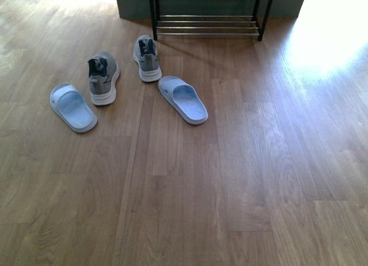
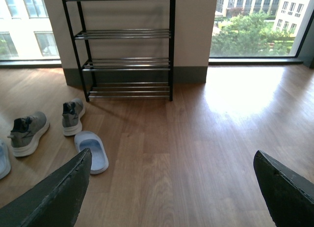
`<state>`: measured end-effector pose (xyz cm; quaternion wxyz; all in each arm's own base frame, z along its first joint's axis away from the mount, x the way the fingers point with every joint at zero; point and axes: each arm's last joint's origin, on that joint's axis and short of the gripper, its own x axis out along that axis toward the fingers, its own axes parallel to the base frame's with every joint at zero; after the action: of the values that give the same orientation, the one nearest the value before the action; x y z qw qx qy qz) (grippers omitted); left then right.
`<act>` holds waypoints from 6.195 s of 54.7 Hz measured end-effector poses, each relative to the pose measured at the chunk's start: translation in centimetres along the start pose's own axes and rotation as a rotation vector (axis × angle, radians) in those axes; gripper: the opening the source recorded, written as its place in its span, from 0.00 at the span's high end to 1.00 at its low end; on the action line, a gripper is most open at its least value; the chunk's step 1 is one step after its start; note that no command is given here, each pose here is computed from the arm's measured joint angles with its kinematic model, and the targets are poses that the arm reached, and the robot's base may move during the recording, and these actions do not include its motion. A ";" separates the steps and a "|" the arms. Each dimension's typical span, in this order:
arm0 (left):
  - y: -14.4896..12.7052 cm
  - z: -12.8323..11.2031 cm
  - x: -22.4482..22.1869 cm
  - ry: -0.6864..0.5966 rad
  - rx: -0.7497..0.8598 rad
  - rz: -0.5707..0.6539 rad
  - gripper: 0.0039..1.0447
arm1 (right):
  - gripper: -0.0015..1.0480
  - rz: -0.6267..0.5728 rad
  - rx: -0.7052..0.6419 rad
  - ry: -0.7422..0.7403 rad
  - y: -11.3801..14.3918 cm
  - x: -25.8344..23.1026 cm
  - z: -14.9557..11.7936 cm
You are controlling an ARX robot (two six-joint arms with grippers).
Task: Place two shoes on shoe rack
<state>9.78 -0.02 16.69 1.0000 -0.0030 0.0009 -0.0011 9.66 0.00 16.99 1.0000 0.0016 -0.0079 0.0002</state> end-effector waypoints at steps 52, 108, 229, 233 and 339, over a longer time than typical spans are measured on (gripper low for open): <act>0.0 0.0 0.0 0.000 0.000 0.000 0.09 | 0.09 0.000 0.000 0.000 0.0 0.0 0.0; 0.0 0.0 0.0 0.000 0.001 0.000 0.09 | 0.09 -0.001 0.000 0.000 0.0 0.0 0.0; -3.9 -2.0 13.5 0.632 -0.291 0.303 0.09 | 0.09 0.001 0.000 0.000 0.0 0.0 0.0; -4.4 -5.1 15.5 0.773 -0.236 0.277 0.09 | 0.09 0.000 0.000 0.000 0.0 0.0 0.0; -7.5 -28.6 26.2 1.330 0.134 0.120 0.99 | 0.09 0.000 0.000 0.000 0.0 0.0 0.0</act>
<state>35.96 -7.79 -11.90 0.7828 0.0603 0.6171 0.0528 9.66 0.00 16.99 1.0000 0.0016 -0.0077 0.0002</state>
